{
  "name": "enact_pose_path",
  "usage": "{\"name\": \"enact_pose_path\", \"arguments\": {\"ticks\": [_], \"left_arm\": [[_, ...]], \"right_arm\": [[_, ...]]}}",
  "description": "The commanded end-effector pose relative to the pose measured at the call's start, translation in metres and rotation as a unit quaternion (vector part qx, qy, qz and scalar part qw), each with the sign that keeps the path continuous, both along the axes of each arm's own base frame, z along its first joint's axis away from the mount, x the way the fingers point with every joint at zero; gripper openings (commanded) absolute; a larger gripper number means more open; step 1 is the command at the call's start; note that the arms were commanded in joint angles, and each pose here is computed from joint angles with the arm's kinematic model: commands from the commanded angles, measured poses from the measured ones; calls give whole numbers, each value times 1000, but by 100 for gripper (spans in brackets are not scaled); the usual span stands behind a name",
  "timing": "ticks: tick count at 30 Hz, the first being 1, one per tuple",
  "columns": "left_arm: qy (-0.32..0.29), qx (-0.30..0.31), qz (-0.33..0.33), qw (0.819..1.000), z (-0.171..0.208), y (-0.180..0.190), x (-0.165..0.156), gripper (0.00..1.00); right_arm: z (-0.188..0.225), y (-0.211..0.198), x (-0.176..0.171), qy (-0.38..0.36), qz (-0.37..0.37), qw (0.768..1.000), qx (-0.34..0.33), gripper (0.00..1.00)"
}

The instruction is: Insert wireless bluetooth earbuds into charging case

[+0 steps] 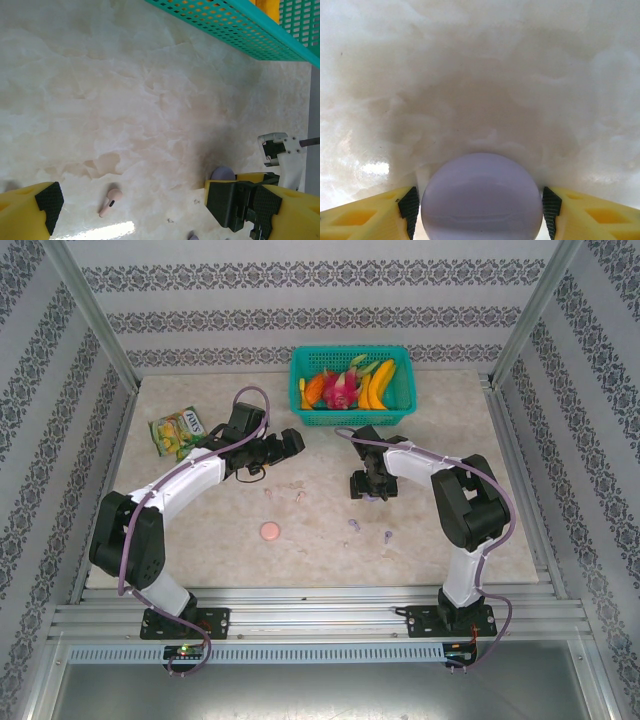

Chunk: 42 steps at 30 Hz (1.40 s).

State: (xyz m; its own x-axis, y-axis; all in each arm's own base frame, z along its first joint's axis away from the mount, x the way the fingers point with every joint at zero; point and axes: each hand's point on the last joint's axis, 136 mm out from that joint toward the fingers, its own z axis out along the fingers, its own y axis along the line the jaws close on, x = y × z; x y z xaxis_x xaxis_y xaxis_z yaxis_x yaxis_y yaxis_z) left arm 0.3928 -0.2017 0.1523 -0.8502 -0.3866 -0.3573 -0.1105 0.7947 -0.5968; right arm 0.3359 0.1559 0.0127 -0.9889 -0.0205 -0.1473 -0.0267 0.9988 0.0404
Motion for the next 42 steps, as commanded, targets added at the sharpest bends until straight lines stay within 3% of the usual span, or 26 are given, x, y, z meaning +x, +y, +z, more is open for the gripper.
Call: {"name": "enact_pose_path", "arguments": {"ticks": [1, 17, 22, 28, 42], "left_arm": [[-13, -4, -3, 1000, 8, -5, 4, 100], [-15, -5, -5, 1000, 7, -6, 3, 100], [-12, -4, -5, 1000, 5, -6, 3, 100], [-14, -4, -7, 1000, 7, -6, 4, 100], [-16, -6, -8, 1000, 10, -8, 7, 100]], "right_arm": [[-8, -4, 3, 6, -5, 1000, -22, 70], [-5, -1, 2, 5, 8, 999, -35, 61], [-3, 1, 1, 4, 10, 999, -36, 68], [-6, -1, 4, 5, 13, 999, -44, 68], [-5, 10, -3, 11, -3, 1000, 4, 55]]}}
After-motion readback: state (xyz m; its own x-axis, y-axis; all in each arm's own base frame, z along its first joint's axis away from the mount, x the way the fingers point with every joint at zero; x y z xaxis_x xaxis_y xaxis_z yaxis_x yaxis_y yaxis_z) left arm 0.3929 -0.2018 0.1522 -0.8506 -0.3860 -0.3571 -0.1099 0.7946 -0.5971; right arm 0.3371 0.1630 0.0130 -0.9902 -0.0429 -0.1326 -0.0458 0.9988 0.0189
